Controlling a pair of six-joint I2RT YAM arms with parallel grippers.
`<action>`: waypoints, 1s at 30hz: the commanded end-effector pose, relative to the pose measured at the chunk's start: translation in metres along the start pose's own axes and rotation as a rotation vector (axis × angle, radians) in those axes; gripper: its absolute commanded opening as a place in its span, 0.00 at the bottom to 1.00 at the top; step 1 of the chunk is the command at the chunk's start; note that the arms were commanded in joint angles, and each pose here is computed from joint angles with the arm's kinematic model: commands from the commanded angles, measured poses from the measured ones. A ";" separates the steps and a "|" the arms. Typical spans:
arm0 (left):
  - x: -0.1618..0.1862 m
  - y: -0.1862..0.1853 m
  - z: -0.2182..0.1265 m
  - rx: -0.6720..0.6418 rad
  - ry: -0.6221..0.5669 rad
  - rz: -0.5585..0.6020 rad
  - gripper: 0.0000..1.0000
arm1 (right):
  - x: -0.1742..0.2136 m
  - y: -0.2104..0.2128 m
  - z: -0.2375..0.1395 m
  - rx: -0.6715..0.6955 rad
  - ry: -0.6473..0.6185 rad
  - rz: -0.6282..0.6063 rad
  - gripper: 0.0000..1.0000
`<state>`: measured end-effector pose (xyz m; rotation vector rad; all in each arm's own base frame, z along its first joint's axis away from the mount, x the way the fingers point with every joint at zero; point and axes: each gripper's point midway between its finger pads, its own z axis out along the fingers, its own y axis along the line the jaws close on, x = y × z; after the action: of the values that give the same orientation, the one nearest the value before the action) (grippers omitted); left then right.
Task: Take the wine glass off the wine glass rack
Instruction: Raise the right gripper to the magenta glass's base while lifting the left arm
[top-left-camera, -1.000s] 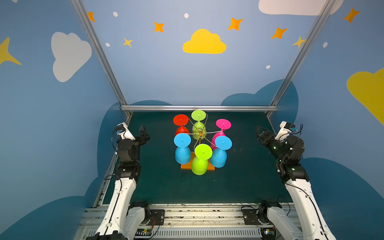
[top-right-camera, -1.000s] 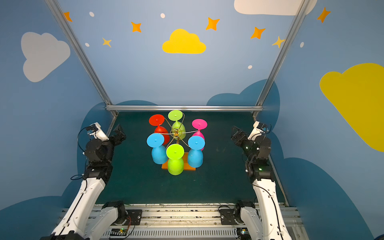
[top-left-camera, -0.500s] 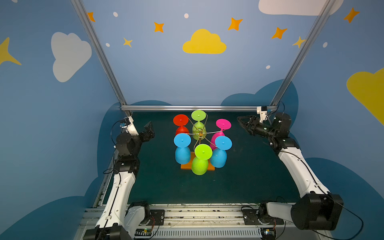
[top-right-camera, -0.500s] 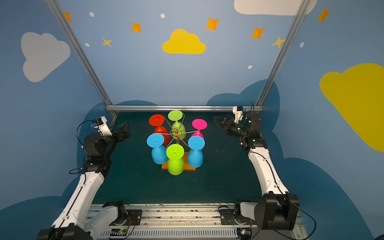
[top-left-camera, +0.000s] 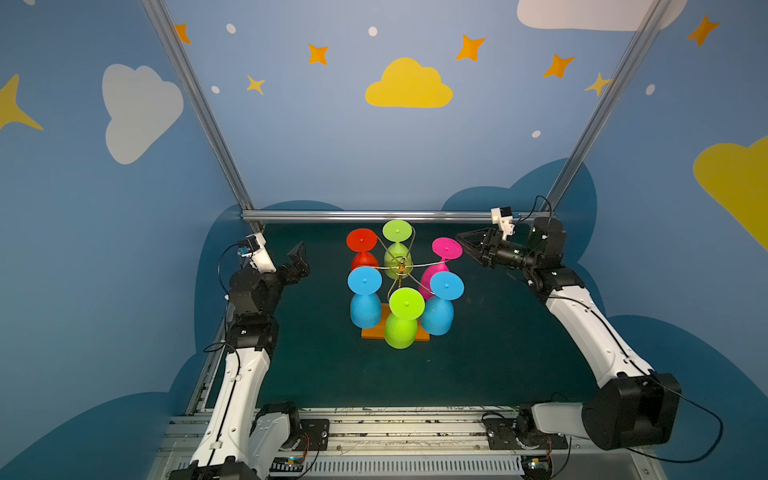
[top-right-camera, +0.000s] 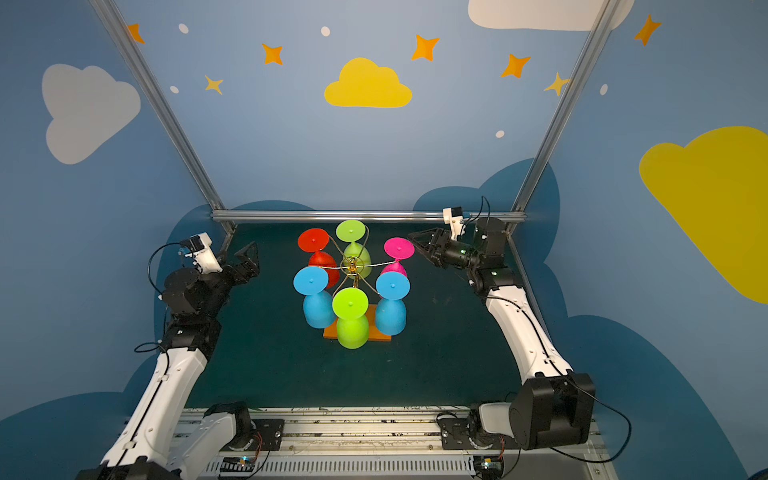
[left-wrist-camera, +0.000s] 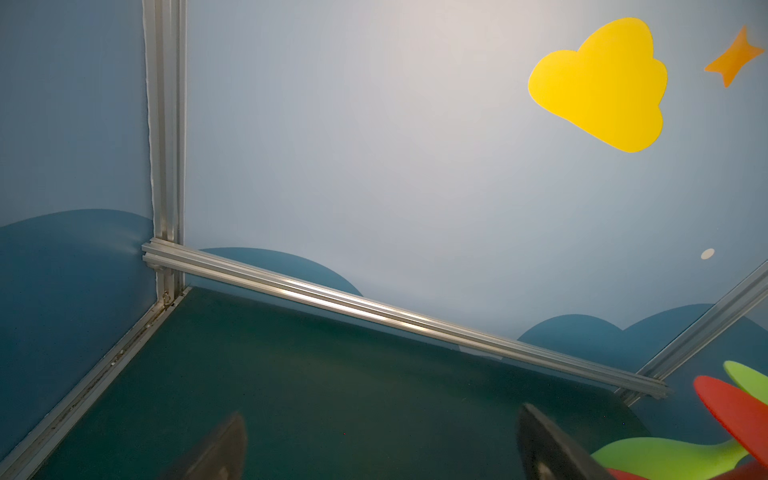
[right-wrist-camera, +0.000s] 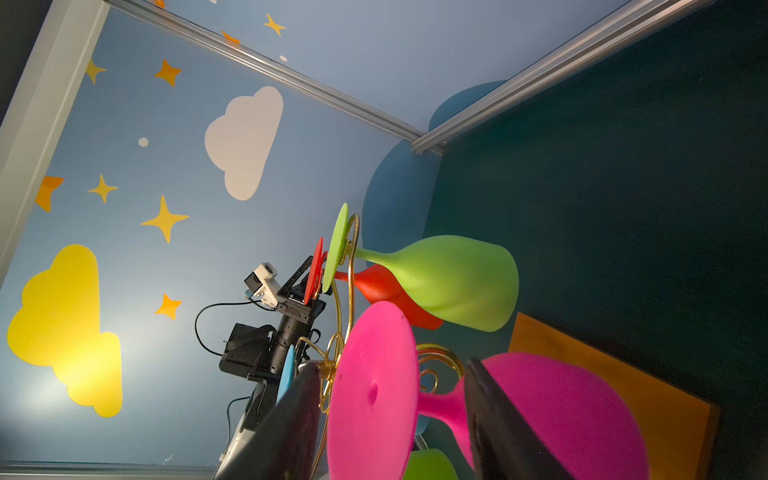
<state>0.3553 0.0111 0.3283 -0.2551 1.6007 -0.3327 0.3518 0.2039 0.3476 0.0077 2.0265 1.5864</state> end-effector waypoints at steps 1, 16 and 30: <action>-0.003 -0.002 -0.004 0.008 -0.013 -0.002 1.00 | -0.002 0.008 0.004 -0.015 0.001 -0.021 0.51; -0.005 -0.002 -0.007 0.009 -0.020 -0.004 1.00 | -0.002 0.007 0.006 -0.028 -0.013 0.013 0.11; -0.004 -0.002 -0.007 0.006 -0.019 -0.005 1.00 | -0.004 0.026 -0.002 -0.091 -0.038 0.046 0.00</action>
<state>0.3520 0.0108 0.3324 -0.2543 1.5875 -0.3349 0.3550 0.2110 0.3539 0.0879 1.9961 1.6805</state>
